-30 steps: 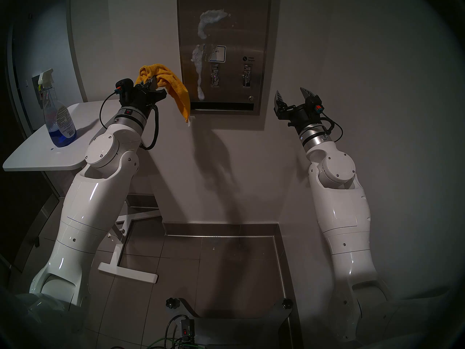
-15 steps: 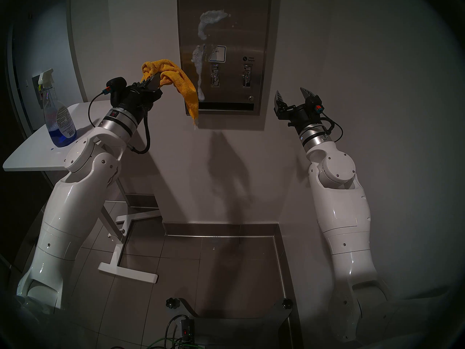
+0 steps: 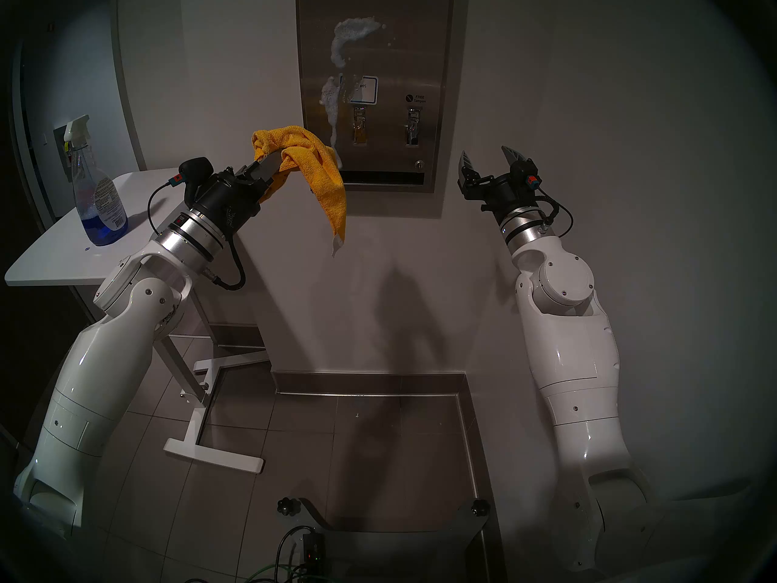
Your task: Pick up the cloth and wipe the surface
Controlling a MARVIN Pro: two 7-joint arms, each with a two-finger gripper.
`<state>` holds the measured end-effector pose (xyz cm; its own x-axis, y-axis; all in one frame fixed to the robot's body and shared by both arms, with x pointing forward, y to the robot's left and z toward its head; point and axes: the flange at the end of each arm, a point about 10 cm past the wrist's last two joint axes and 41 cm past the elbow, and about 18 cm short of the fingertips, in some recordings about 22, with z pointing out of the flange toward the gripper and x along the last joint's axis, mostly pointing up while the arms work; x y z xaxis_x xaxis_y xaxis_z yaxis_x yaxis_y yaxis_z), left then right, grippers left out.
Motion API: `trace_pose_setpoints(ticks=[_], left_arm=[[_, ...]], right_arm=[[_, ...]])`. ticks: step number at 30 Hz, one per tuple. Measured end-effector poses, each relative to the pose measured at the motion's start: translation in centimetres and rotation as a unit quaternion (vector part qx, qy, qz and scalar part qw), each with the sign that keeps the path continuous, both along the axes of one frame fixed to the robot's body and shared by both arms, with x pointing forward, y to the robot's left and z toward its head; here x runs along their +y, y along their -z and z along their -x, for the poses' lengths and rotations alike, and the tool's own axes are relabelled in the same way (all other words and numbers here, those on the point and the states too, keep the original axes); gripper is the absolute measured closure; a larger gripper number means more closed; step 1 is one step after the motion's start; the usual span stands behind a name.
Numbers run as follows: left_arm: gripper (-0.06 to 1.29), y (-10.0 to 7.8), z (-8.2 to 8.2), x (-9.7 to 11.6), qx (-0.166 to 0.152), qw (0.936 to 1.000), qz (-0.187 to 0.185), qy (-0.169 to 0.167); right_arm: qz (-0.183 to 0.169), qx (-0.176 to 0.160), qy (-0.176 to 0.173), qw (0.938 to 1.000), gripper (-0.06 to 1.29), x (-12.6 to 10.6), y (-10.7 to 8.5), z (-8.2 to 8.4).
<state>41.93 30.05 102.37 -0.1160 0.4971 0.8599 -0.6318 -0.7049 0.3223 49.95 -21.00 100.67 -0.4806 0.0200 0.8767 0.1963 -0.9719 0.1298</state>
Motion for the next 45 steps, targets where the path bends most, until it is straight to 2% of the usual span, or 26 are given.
trace_pose_setpoints(ticks=[8,18,28,32,37,39,45], left_arm=[[1.20,1.1,-0.9,1.1,-0.005,0.9998,-0.009,0.015],[1.20,0.5,-0.2,-0.9,-0.028,0.9982,-0.008,0.053],[1.20,0.2,0.2,-1.6,-0.040,0.9969,-0.004,0.068],[1.20,0.2,0.2,-1.6,-0.041,0.9968,-0.004,0.069],[1.20,0.2,0.2,-1.7,-0.041,0.9967,-0.003,0.070],[1.20,0.2,0.2,-1.7,-0.041,0.9967,-0.003,0.070],[1.20,0.2,0.3,-1.7,-0.041,0.9966,-0.004,0.071]], right_arm=[[0.000,0.000,0.000,1.0000,-0.02,0.0,0.0,0.0],[0.000,0.000,0.000,1.0000,-0.02,0.0,0.0,0.0],[0.002,0.000,-0.005,1.0000,-0.02,0.2,0.0,0.0],[0.010,0.001,-0.027,0.9996,-0.02,1.1,0.0,0.2],[0.027,0.003,-0.086,0.9959,-0.02,3.7,-0.3,1.3],[0.031,0.004,-0.110,0.9934,-0.02,4.6,-0.5,1.8],[0.047,0.014,-0.191,0.9804,-0.02,6.5,-1.3,3.5]])
